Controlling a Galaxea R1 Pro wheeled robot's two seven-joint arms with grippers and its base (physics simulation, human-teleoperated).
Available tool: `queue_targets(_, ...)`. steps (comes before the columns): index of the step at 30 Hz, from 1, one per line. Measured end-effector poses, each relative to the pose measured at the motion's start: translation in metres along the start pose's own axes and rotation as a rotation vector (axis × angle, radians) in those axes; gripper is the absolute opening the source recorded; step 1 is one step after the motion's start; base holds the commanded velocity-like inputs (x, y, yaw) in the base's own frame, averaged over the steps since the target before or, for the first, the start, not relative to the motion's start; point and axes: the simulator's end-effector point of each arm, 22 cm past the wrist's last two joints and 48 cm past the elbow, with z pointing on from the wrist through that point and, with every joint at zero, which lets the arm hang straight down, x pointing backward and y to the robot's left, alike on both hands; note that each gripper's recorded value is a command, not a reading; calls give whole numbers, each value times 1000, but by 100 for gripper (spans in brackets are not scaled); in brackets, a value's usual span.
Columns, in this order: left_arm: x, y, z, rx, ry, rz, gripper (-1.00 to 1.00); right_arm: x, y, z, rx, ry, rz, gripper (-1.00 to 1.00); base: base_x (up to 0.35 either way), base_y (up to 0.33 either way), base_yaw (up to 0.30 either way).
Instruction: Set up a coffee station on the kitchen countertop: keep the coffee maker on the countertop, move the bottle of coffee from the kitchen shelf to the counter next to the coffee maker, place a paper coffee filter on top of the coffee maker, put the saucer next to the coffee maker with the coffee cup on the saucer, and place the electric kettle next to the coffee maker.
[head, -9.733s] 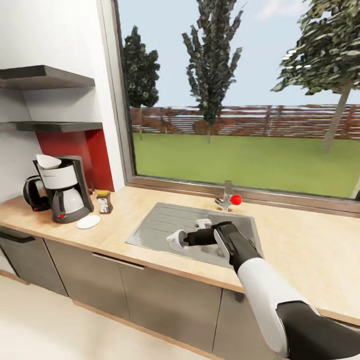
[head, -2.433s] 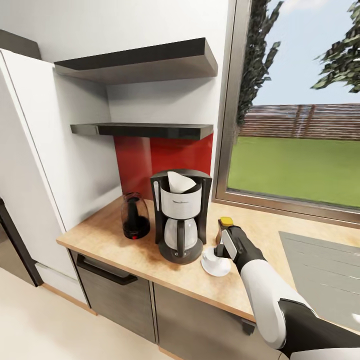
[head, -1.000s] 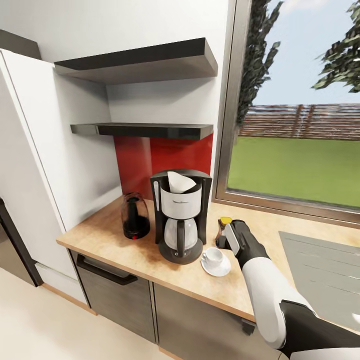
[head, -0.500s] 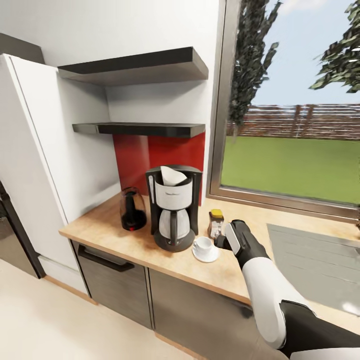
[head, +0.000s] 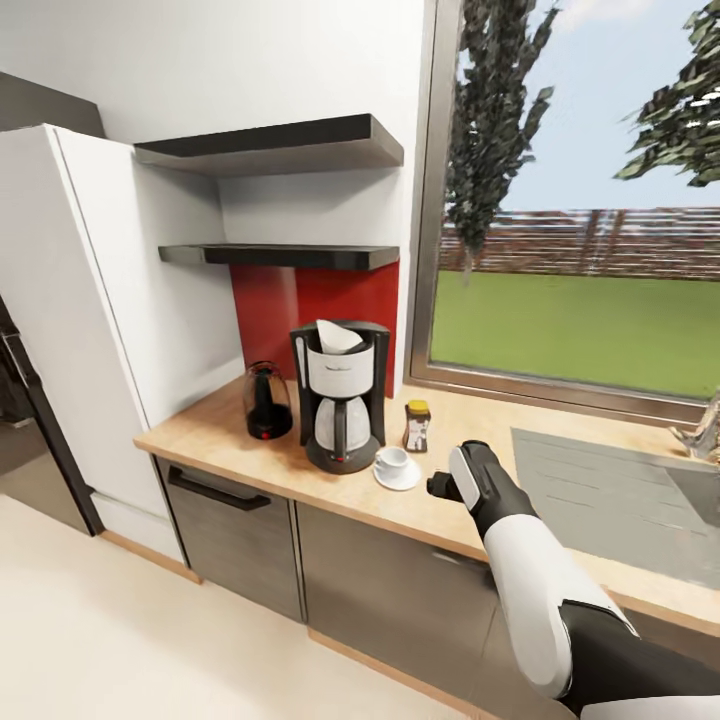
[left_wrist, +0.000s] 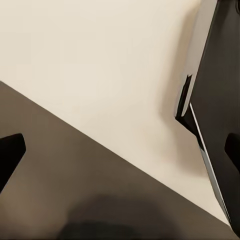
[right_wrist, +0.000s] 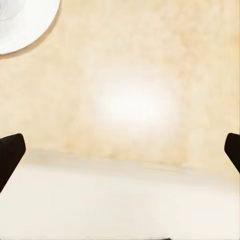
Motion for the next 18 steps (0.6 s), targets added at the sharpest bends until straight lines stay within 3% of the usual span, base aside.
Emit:
queue_targets(3, 0, 0, 0, 0, 0, -1, 100, 3, 4, 2, -13, 8, -3, 100, -338, 85, 0)
queue_targets(6, -1, 0, 0, 0, -1, -1, 100, 12, 19, 5, -74, 28, -11, 100, -253, 68, 0)
queue_targets(9, -2, 0, 0, 0, -4, 0, 100, 28, 57, 7, -233, 60, -36, 100, -68, 18, 0)
queue_targets(11, -3, 0, 0, 0, -6, 0, 100, 35, 78, 10, -294, 29, -103, 100, -15, 4, 0)
queue_targets(13, -3, 0, 0, 0, -6, -1, 100, 50, 92, 22, -306, -30, -210, 100, -5, 1, 0)
queue_targets(16, -4, -1, 0, 1, -7, -1, 100, 94, 102, 47, -320, -39, -323, 100, -2, 0, 0)
queue_targets(18, -4, -1, 0, 2, -8, -1, 100, 117, 99, 60, -321, -31, -345, 100, 0, 0, 0)
